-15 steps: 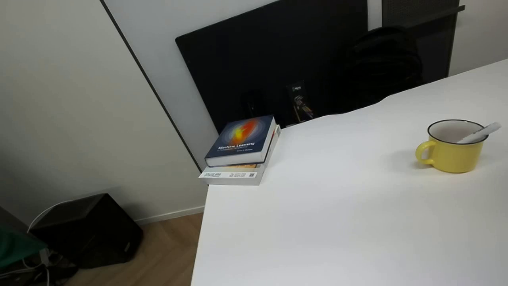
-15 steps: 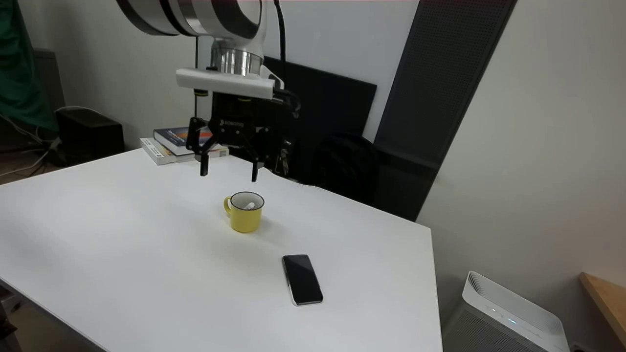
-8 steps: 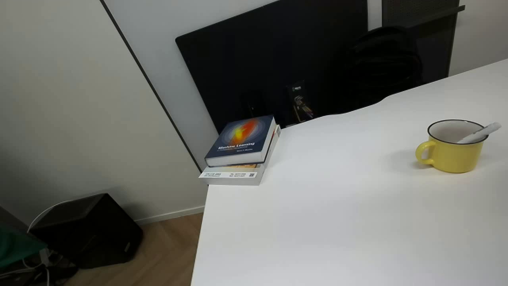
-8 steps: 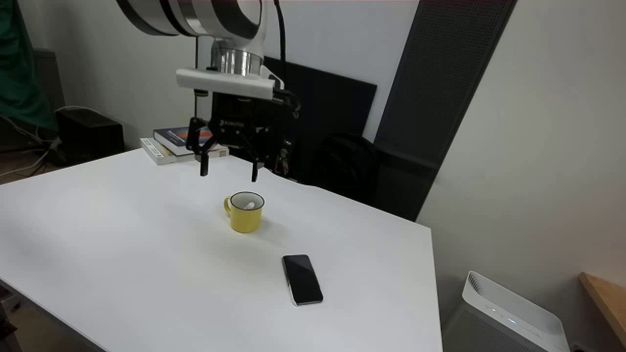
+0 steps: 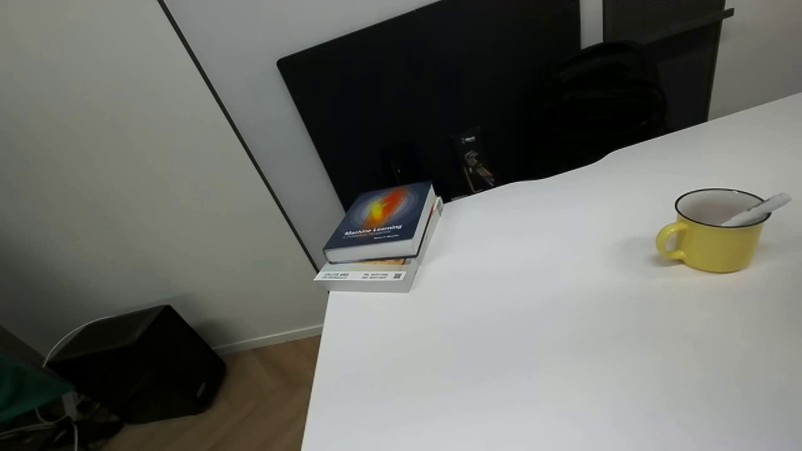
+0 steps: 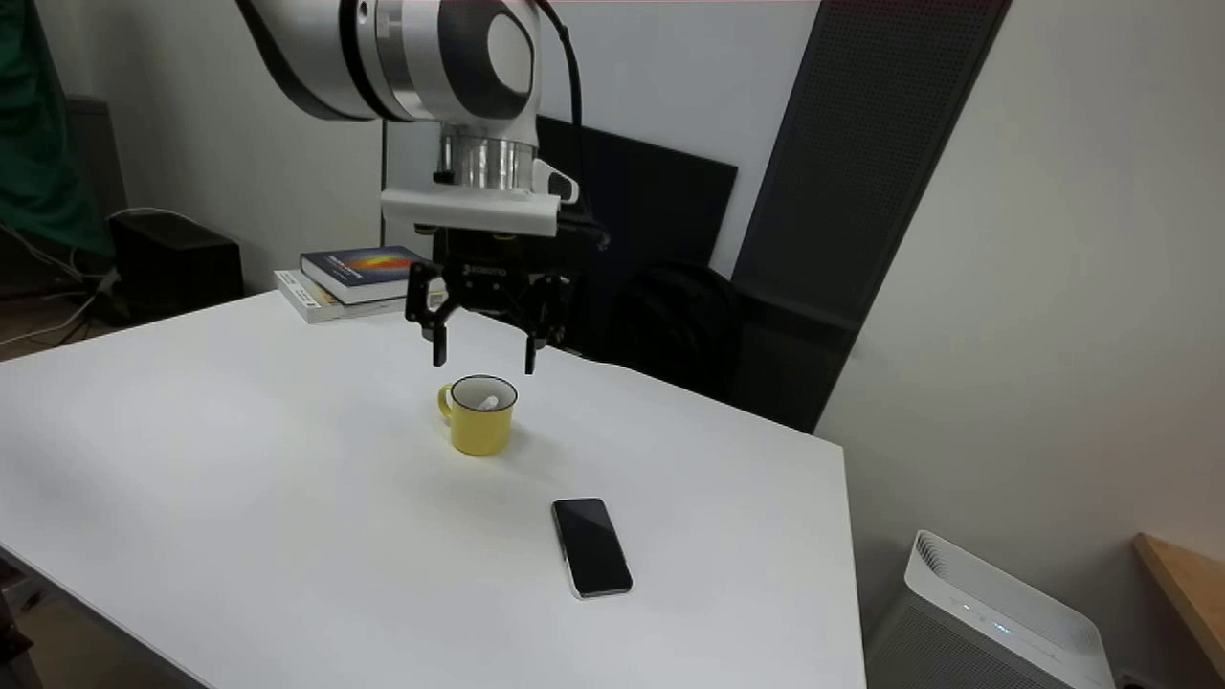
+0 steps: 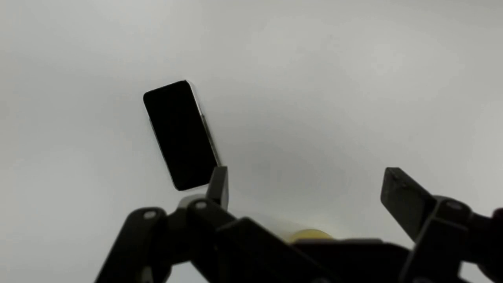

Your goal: Remove the marker from the cup and put it on the table

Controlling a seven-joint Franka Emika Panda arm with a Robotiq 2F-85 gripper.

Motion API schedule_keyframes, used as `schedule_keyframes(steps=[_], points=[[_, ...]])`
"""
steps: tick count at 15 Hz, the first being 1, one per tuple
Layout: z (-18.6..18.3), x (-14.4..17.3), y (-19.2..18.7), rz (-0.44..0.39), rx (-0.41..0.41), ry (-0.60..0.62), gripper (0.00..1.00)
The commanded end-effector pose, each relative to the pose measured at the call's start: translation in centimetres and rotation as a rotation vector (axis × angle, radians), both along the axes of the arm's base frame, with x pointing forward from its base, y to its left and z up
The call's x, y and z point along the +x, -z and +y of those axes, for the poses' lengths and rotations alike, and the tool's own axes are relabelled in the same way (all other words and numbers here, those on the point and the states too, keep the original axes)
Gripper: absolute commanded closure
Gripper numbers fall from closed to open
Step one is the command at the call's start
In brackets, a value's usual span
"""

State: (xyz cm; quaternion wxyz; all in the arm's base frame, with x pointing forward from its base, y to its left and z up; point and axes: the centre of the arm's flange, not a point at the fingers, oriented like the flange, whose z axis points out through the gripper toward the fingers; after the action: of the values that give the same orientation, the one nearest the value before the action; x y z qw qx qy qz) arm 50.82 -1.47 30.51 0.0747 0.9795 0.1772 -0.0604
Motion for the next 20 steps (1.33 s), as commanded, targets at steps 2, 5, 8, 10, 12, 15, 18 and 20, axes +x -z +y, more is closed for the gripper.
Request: schedule_keyframes(steps=[2, 5, 8, 10, 12, 15, 18, 20], points=[[-1.2, 2.3, 2.5, -0.125, -0.024, 0.085, 0.0], [-2.3, 4.4, 3.1, -0.182, 0.012, 0.168, 0.0], [-2.5, 6.1, 3.3, -0.248, 0.048, 0.226, 0.0], [-2.0, 7.1, 3.8, -0.278, 0.062, 0.237, 0.0], [-1.0, 7.9, 4.8, -0.284, 0.091, 0.235, 0.0], [0.8, 9.0, 6.1, -0.269, 0.159, 0.194, 0.0], [2.3, 10.1, 7.0, -0.266, 0.204, 0.127, 0.0], [2.6, 10.7, 7.4, -0.267, 0.221, 0.091, 0.0]])
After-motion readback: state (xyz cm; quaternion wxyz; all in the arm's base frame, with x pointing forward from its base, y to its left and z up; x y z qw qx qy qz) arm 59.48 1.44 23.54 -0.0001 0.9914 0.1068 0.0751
